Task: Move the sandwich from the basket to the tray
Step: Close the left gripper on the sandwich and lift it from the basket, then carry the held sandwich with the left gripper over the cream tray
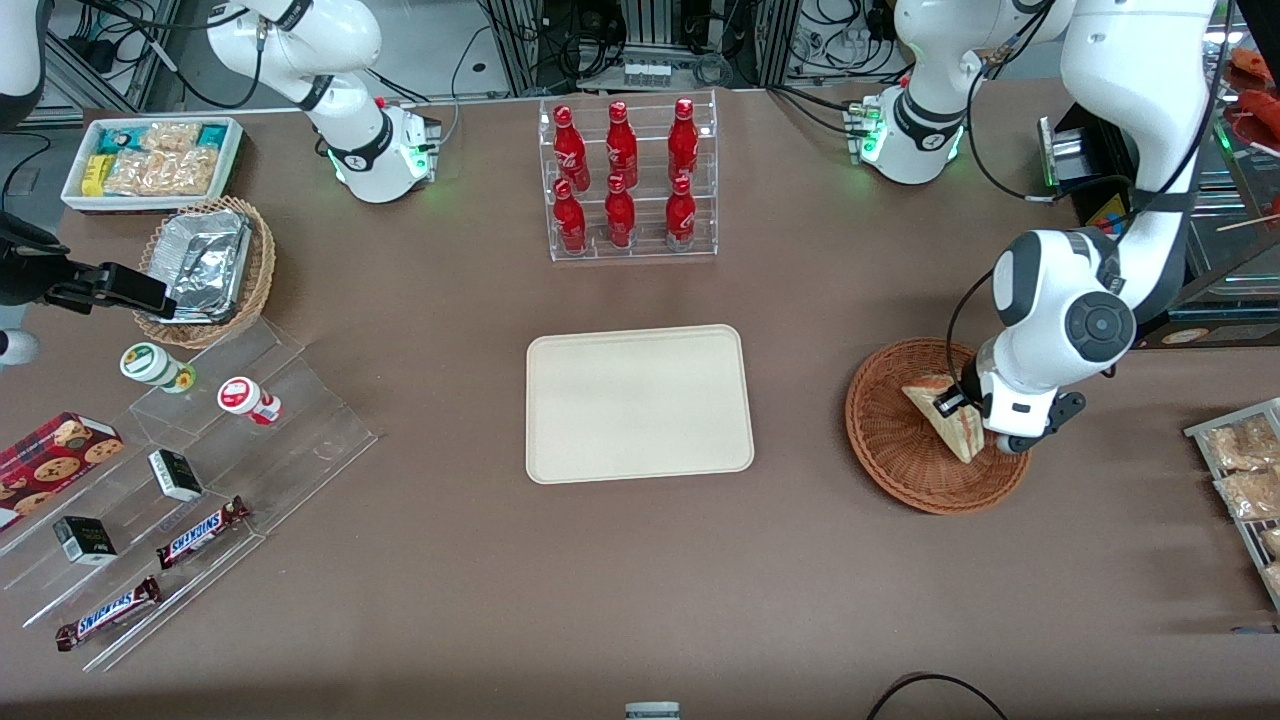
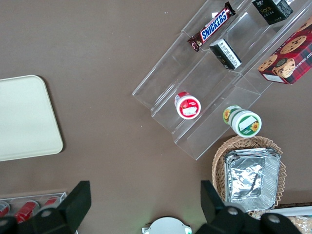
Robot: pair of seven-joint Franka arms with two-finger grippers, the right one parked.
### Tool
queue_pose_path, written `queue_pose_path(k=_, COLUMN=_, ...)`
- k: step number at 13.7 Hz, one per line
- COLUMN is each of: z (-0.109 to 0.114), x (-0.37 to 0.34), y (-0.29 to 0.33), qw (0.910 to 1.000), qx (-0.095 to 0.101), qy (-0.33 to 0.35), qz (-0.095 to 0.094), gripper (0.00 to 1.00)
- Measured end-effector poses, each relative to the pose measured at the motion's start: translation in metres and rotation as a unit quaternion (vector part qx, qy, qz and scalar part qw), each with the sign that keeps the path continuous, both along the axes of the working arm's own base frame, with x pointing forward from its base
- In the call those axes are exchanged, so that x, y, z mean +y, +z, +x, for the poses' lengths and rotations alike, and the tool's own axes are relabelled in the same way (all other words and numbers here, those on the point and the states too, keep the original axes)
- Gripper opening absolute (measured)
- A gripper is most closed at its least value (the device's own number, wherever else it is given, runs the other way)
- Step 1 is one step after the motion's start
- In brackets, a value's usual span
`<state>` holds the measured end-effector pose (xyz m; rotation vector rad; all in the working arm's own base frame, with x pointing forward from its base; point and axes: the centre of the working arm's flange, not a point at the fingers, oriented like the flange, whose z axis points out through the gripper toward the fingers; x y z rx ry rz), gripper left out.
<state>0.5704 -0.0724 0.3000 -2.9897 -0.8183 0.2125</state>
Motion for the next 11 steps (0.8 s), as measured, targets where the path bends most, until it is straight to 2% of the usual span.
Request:
queue_pose_path(k=3, z=0.009, x=-0.066, y=0.044, qw=0.9969, qx=0.02, qy=-0.075, qz=-0.001, gripper=0.18)
queue_pose_path(k=6, z=0.001, x=-0.143, y=0.049, qw=0.9899, qx=0.018, qy=-0.14, qz=-0.004, gripper=0.18)
queue_pose_path(k=9, z=-0.012, x=-0.222, y=0.039, qw=0.9783, qx=0.017, qy=-0.206, qz=-0.012, gripper=0.18)
queue_pose_path(k=11, z=-0.025, x=-0.279, y=0.03, qw=0.9752, qx=0.016, qy=-0.22, qz=-0.019, gripper=0.18)
